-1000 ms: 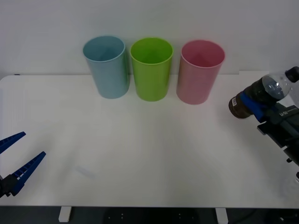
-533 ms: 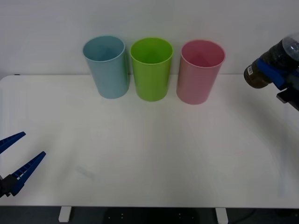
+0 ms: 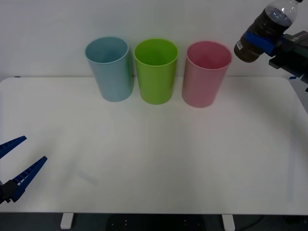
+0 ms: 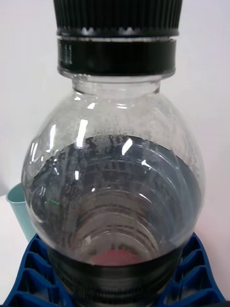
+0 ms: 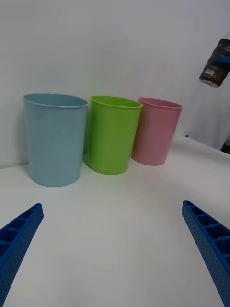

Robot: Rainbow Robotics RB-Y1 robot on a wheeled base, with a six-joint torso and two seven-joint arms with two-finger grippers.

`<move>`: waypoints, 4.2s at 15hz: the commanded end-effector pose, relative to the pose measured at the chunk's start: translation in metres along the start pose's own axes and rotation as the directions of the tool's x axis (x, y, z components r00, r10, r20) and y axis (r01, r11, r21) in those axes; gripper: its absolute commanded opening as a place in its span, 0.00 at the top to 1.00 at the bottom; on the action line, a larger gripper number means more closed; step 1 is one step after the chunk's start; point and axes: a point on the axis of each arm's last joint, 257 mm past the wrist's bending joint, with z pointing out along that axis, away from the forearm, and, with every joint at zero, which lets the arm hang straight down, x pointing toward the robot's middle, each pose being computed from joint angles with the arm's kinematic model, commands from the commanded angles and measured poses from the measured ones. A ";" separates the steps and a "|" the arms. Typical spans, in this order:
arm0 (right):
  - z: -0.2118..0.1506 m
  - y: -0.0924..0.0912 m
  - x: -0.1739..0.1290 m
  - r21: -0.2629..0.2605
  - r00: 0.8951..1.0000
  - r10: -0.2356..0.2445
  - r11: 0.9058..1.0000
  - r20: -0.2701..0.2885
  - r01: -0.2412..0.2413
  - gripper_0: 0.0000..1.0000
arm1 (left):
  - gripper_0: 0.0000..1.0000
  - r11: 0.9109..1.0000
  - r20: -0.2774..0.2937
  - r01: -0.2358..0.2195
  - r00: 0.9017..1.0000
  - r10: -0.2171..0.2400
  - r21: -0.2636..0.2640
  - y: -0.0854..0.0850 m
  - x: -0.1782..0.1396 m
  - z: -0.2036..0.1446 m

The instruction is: Grasp the object on the table and drop it into the matching bin: aluminum can to the light blue bin, PET bottle to the pink bin.

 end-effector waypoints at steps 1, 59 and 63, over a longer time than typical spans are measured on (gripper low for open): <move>0.032 -0.008 0.011 0.000 1.000 0.008 1.000 -0.028 -0.008 1.00 | 0.00 1.000 0.000 0.000 1.000 0.000 0.000 0.000 0.000 0.000; -0.206 0.078 0.138 -0.154 0.963 -0.176 0.977 -0.203 0.146 0.00 | 0.00 1.000 0.000 0.000 1.000 0.000 0.000 0.000 0.000 0.000; -0.223 0.096 0.154 -0.157 0.961 -0.147 0.981 -0.235 0.112 0.00 | 0.00 1.000 0.000 0.000 1.000 0.000 0.000 0.000 0.000 0.000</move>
